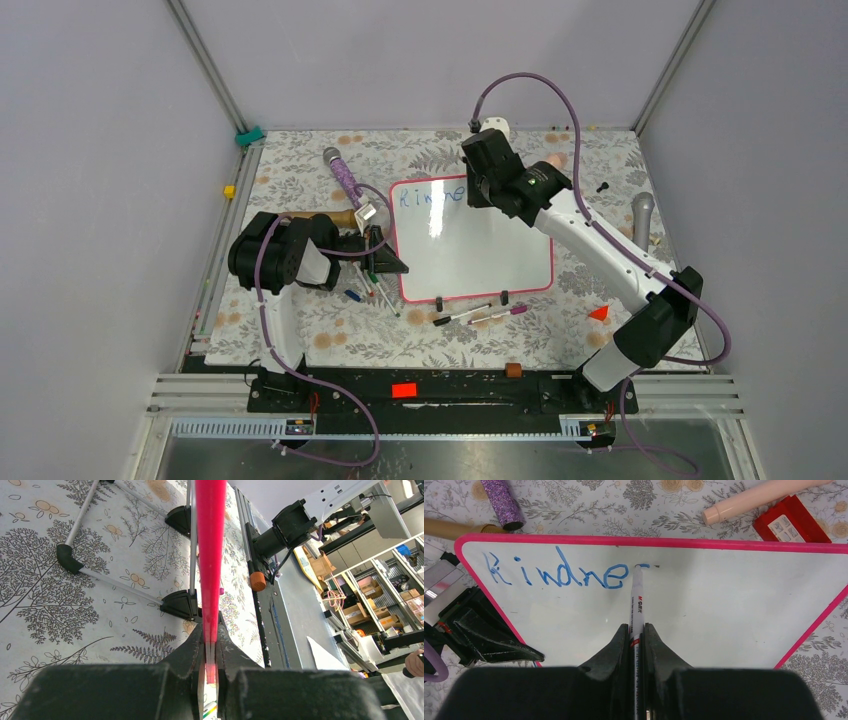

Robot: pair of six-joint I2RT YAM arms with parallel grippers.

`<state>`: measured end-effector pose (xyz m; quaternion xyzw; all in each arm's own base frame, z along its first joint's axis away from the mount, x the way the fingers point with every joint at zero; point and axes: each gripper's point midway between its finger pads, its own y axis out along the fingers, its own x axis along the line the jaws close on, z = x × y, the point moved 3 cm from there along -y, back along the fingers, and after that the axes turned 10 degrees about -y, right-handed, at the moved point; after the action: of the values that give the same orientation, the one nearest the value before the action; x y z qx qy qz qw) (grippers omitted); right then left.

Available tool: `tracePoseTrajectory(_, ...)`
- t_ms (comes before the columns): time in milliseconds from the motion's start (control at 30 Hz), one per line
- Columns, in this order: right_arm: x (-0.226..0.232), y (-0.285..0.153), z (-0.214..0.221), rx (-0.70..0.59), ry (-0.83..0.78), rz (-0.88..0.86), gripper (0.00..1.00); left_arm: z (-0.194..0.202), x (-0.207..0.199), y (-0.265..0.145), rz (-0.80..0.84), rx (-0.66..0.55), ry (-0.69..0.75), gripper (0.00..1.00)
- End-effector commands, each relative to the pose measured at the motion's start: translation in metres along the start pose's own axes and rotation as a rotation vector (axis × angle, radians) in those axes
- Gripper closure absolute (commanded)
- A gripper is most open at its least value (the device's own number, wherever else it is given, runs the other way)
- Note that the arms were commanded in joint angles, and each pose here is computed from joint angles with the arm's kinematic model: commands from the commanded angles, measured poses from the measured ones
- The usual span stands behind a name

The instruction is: Write a sentence on the whiteboard

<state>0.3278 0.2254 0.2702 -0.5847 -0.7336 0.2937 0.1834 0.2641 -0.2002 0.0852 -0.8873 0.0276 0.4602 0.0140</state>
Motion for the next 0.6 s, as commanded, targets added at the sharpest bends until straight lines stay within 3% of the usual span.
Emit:
tracePoseTrajectory(0, 0.004, 0.003, 0.001, 0.012, 0.005, -0.036, 1.00, 0.003, -0.010, -0.001, 0.042, 0.048, 0.089, 1.00)
tracePoseTrajectory(567, -0.015, -0.004, 0.018, 0.034, 0.006, 0.049, 1.00, 0.003, -0.010, -0.001, 0.041, 0.047, 0.088, 1.00)
